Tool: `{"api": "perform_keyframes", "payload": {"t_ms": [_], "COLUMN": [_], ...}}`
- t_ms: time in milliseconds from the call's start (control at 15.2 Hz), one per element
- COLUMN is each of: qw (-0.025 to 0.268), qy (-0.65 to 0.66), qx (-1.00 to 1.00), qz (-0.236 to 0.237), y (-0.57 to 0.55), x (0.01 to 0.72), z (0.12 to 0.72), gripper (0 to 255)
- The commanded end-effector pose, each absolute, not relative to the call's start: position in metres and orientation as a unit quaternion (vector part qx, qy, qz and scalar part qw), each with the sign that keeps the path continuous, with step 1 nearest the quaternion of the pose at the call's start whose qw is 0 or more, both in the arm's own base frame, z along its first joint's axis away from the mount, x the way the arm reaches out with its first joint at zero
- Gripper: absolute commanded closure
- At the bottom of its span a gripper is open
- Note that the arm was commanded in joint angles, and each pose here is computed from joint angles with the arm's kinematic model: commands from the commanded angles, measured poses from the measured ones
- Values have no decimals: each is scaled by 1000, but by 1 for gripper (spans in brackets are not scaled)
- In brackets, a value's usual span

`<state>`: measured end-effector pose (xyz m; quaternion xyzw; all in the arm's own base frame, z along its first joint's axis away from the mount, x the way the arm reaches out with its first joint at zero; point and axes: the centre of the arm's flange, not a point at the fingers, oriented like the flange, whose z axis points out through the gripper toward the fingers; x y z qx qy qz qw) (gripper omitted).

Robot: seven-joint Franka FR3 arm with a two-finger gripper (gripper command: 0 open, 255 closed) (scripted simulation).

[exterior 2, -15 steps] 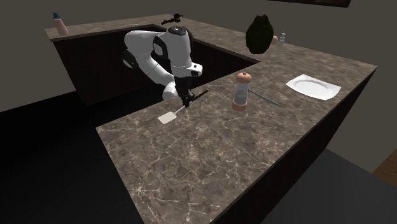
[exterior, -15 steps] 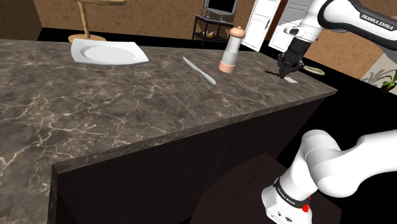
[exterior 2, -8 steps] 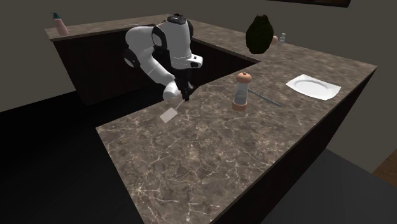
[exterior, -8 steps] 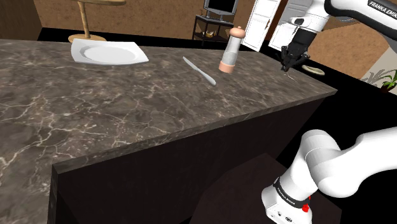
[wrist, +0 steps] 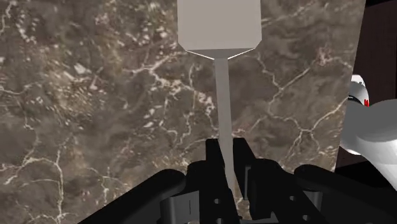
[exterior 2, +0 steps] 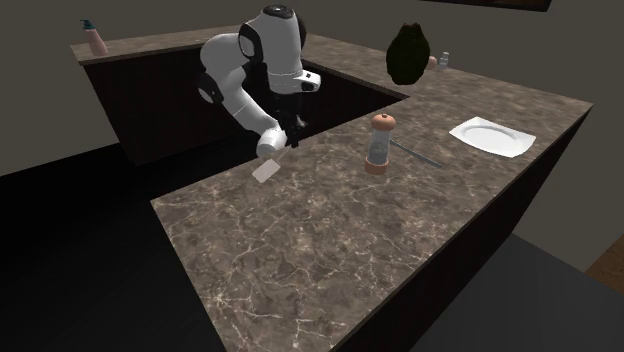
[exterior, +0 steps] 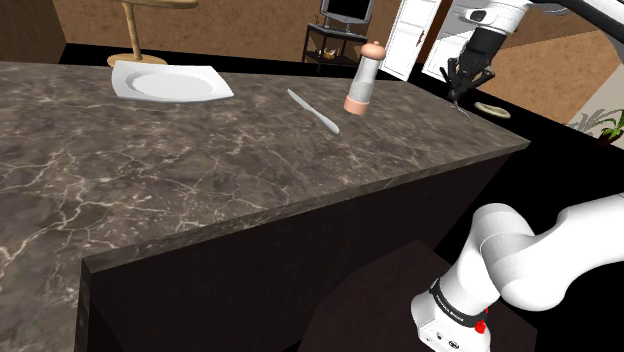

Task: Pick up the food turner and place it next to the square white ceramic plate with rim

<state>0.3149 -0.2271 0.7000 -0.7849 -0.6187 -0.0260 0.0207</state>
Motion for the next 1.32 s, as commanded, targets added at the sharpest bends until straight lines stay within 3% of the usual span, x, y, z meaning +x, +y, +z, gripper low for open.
{"api": "perform_keyframes", "payload": {"t_ms": [0,1254], "qw": [21,21], "qy": [-619,-619], "qx": [-785,-785], "qz": [-26,-26], "y": [-208,27], "x": [322,410], "z": [703,703], "gripper": [255,255]}}
